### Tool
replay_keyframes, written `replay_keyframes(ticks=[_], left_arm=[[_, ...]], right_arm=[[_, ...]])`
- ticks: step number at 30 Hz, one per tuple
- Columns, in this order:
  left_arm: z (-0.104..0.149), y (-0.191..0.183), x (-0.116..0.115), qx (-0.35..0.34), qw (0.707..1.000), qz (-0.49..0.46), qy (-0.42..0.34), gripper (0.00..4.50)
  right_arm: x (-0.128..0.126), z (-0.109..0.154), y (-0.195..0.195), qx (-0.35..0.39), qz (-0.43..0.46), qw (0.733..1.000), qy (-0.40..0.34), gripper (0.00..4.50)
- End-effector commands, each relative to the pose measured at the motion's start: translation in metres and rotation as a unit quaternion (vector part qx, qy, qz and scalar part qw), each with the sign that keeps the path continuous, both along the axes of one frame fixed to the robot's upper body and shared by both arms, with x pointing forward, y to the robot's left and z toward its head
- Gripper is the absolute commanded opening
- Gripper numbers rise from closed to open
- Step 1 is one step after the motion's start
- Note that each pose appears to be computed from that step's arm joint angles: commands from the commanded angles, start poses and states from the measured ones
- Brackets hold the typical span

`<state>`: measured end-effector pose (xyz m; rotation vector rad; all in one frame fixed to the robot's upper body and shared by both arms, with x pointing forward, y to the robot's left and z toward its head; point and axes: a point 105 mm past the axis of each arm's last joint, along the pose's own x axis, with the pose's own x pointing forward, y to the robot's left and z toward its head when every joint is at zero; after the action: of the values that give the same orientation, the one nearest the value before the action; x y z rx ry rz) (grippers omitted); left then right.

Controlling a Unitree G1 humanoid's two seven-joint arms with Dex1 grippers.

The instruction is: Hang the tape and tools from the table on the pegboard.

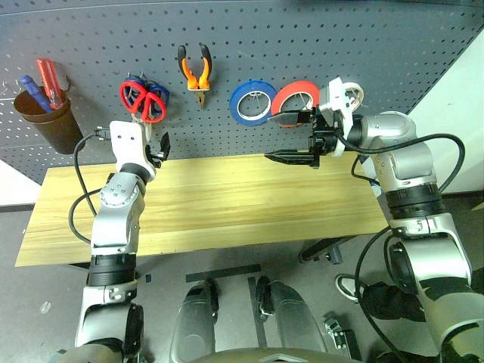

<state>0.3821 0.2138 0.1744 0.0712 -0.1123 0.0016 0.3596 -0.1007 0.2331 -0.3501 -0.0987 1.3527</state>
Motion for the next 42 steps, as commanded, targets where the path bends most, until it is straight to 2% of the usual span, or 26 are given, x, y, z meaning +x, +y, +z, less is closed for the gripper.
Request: replay_keyframes(ticks=[1,7,11,15,19,25,32,42], left_arm=[[0.018,0.002,-0.016,-0.002,1.0,0.0,-0.019,4.16],[0.005,0.018,-0.035,-0.005,1.0,0.018,0.023,4.16],[-0.014,0.03,-0.042,-0.062,0.995,0.024,0.071,4.16],[-0.024,0.044,-0.037,-0.035,0.992,0.036,0.113,4.16],[-0.027,0.062,-0.031,-0.03,0.99,0.058,0.129,4.16],[-0.047,0.091,-0.029,-0.028,0.973,0.105,0.205,4.16],[-0.04,0.113,-0.022,-0.036,0.97,0.126,0.206,4.16],[-0.03,0.121,0.007,-0.051,0.969,0.116,0.212,4.16]], right_arm=[[-0.008,0.013,-0.002,0.007,0.006,1.0,-0.022,4.5],[-0.02,0.0,0.013,0.003,0.041,0.999,0.019,4.5],[-0.022,-0.007,0.03,0.011,0.056,0.998,0.038,4.5],[-0.017,-0.012,0.051,0.023,0.06,0.997,0.047,4.5],[-0.007,-0.019,0.073,0.029,0.048,0.997,0.052,4.5],[0.006,-0.034,0.1,0.022,0.025,0.998,0.051,4.5],[0.009,-0.04,0.111,0.019,0.027,0.997,0.07,4.5],[0.013,-0.044,0.11,0.009,0.024,0.996,0.089,4.5]])
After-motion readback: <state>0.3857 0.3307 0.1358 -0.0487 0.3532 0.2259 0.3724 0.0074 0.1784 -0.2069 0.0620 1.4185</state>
